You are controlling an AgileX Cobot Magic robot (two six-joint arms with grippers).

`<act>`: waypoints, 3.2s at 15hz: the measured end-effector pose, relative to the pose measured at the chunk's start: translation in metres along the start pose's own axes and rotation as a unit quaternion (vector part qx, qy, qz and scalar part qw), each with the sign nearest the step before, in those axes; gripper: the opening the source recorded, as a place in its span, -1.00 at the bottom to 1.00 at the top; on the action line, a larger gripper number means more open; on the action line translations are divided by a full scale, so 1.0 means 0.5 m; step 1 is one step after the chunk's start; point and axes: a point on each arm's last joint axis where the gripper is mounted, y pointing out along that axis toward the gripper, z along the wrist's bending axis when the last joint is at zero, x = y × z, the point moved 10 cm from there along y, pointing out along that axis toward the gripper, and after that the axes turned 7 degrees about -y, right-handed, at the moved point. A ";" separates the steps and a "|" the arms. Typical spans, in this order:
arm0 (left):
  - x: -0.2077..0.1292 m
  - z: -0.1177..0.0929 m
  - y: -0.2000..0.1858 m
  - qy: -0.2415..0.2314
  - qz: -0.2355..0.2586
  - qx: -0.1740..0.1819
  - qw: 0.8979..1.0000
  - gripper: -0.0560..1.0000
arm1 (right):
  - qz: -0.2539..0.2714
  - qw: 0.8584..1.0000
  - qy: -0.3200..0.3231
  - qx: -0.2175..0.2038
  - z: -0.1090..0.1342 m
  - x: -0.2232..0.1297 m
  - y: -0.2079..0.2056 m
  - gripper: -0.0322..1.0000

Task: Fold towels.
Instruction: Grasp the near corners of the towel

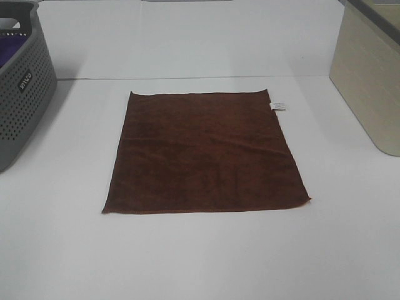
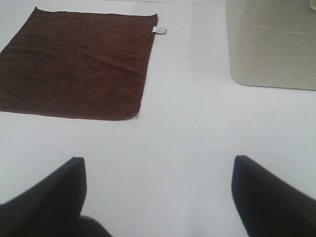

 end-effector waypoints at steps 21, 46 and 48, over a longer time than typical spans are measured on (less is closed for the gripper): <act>0.172 -0.041 0.154 -0.155 -0.068 -0.067 0.983 0.19 | -0.053 0.997 0.046 -0.029 -0.070 0.187 0.154 0.55; -0.131 -0.167 0.660 -0.285 0.392 -0.208 0.849 0.49 | 0.379 0.834 0.259 0.306 0.021 -0.009 0.604 0.53; -0.150 -0.168 0.673 -0.298 0.395 -0.209 0.843 0.49 | 0.382 0.833 0.257 0.308 0.019 -0.018 0.608 0.53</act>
